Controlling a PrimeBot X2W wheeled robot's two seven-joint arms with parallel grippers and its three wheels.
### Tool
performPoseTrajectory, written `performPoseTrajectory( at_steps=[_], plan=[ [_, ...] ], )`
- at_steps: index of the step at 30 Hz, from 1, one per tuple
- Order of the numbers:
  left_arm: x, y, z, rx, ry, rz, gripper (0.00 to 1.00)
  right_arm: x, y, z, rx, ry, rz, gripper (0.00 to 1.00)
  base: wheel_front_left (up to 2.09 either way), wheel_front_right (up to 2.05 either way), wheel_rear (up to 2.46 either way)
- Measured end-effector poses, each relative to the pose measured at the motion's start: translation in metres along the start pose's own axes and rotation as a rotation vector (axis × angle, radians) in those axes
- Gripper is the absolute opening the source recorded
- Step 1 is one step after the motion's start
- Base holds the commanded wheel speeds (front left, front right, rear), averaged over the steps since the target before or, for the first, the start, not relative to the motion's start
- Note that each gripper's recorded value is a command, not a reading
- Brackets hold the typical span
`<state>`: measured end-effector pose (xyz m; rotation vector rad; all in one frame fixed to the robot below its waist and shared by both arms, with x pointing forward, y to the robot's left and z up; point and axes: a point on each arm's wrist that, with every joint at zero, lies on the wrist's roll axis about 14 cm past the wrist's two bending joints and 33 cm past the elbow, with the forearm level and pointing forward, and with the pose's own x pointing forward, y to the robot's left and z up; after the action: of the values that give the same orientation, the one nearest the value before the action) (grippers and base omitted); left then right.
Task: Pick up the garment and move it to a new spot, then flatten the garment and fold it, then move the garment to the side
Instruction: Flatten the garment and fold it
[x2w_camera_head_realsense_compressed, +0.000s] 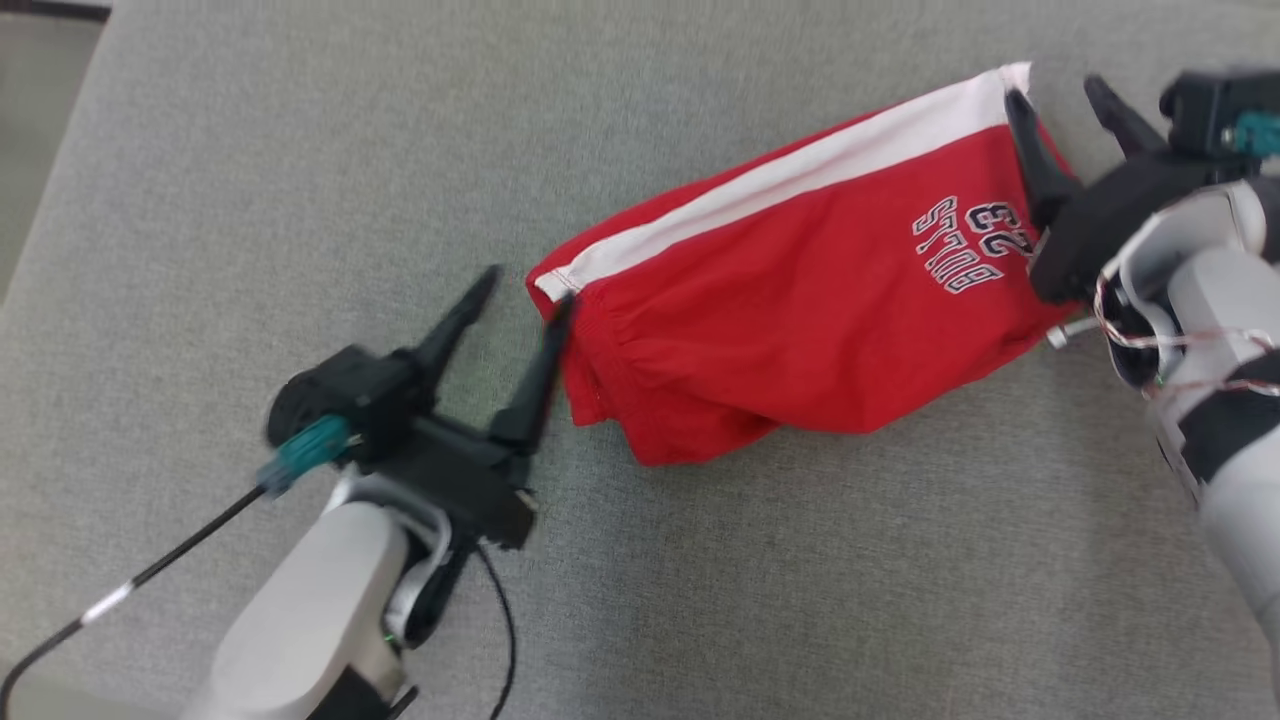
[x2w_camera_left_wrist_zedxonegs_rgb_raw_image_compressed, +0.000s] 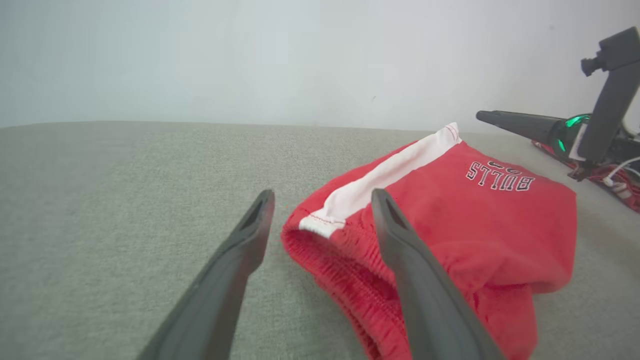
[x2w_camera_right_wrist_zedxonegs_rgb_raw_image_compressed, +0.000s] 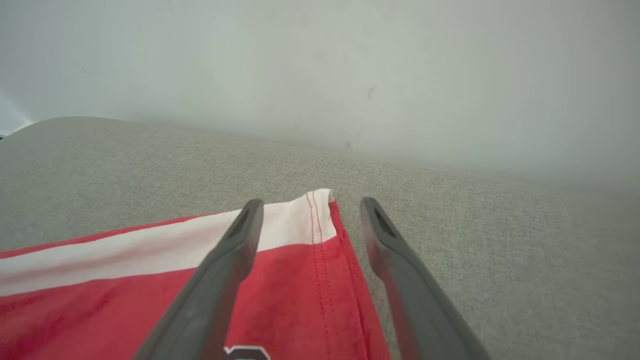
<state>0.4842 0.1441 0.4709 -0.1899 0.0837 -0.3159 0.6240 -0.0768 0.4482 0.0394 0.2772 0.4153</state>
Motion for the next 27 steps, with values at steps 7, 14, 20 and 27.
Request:
performPoseTrajectory(
  at_steps=[7, 14, 20, 27],
  plan=[
    [-0.029, 0.020, 0.034, 0.039, -0.129, 0.119, 1.00, -0.030, -0.022, -0.010, -0.009, 0.040, -0.052, 1.00, 0.00, 0.00, 0.00],
    [-0.063, 0.045, 0.043, 0.065, -0.183, 0.268, 1.00, -0.035, -0.022, -0.027, 0.000, 0.114, -0.059, 1.00, 0.00, 0.00, 0.00],
    [-0.081, 0.058, 0.036, 0.081, -0.175, 0.347, 1.00, -0.037, -0.024, -0.058, 0.006, 0.238, -0.074, 1.00, 0.00, 0.00, 0.00],
    [-0.093, 0.062, 0.033, 0.083, -0.170, 0.390, 1.00, -0.040, -0.014, -0.071, 0.048, 0.316, -0.065, 0.00, 0.00, 0.00, 0.00]
  ],
)
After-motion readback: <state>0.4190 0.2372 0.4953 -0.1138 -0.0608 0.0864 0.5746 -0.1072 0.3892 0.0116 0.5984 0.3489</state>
